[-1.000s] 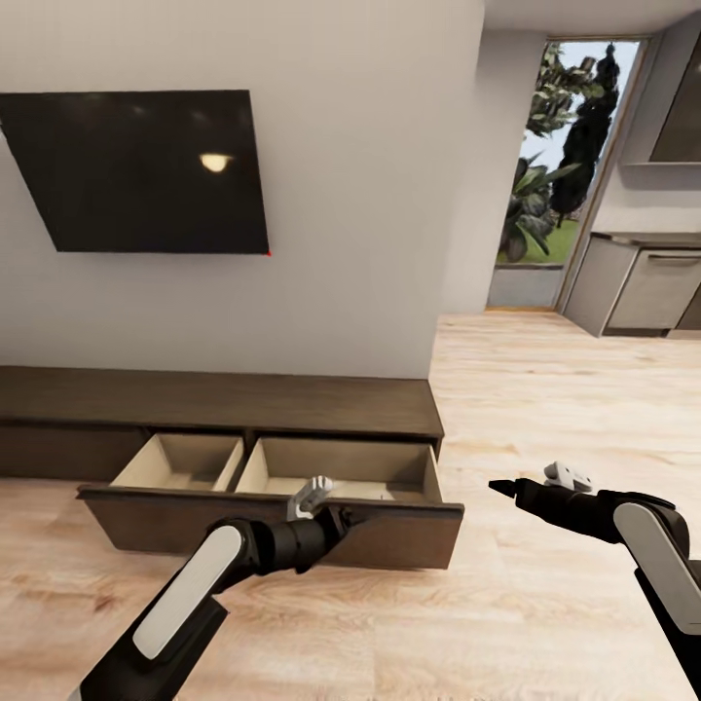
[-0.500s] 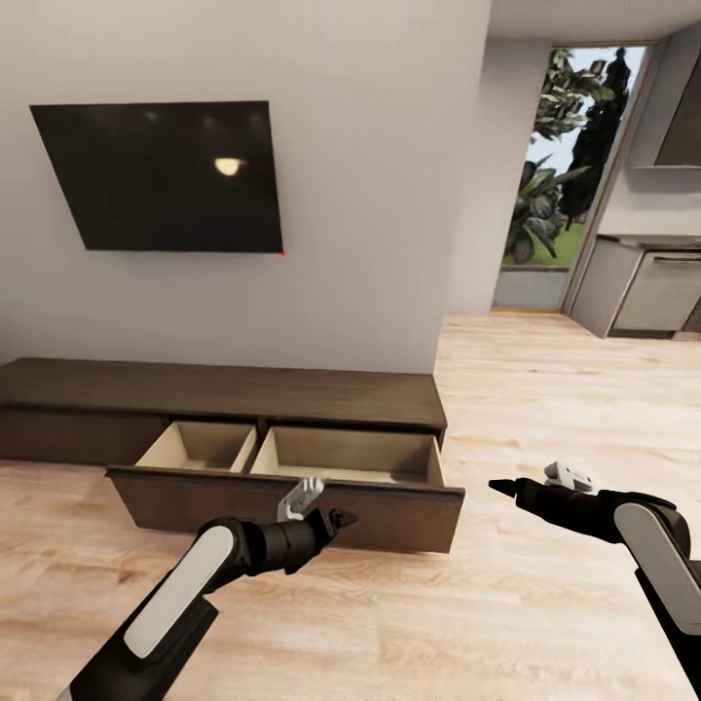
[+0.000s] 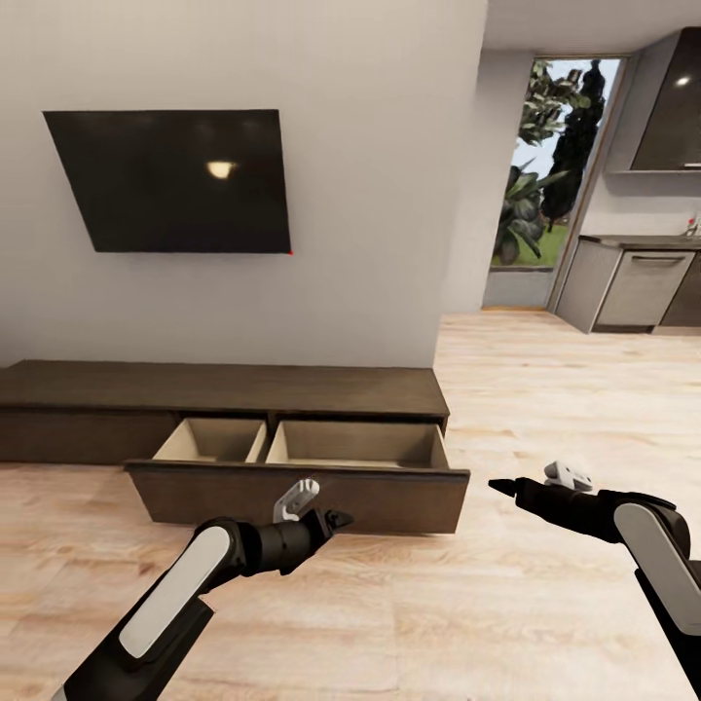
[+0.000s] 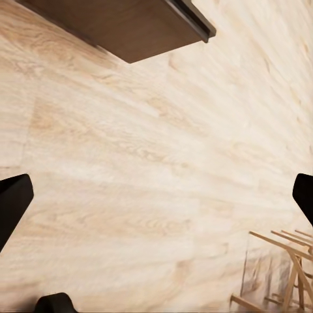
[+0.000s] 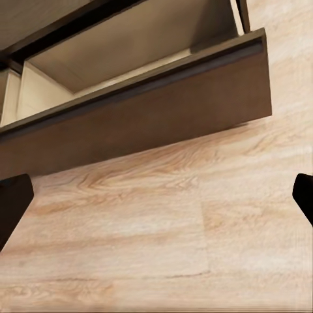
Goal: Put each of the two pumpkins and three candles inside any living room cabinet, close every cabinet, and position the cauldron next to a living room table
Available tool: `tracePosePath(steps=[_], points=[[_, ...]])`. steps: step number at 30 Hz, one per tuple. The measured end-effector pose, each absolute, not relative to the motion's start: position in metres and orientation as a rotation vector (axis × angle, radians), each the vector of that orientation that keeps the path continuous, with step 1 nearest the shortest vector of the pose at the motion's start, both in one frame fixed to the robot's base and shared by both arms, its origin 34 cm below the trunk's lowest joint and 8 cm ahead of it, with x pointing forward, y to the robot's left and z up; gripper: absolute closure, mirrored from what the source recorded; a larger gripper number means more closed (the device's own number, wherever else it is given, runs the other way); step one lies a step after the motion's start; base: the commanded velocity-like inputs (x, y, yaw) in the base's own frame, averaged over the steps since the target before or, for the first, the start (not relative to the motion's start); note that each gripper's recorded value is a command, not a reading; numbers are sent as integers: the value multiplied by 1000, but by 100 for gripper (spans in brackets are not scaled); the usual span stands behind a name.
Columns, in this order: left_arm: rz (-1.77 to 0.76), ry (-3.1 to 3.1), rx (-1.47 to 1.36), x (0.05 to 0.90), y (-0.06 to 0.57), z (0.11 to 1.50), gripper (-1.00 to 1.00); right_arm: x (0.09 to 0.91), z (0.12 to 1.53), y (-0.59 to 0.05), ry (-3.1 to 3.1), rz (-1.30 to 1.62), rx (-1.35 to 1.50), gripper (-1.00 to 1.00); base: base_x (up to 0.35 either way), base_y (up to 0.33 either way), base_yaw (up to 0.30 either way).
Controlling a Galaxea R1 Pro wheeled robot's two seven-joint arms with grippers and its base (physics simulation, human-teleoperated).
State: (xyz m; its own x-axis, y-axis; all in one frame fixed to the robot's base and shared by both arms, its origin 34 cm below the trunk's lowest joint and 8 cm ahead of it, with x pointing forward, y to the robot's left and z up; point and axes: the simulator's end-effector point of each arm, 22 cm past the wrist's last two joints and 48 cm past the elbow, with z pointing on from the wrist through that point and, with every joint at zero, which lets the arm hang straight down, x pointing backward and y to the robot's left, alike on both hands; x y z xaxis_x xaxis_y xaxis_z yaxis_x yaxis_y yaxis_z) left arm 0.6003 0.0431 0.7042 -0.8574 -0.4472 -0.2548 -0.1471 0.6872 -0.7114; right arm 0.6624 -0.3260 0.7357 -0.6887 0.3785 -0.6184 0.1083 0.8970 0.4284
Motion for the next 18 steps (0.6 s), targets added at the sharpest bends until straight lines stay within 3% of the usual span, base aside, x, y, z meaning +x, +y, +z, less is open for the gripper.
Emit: tracePosePath(steps=[10, 18], points=[[-993, 2486, -463, 601, 44, 704, -100, 662, 736, -325, 2311, 472, 344, -100, -120, 165, 0], [-984, 2485, -463, 602, 46, 704, -100, 662, 735, -321, 2315, 475, 334, -100, 108, 186, 0]])
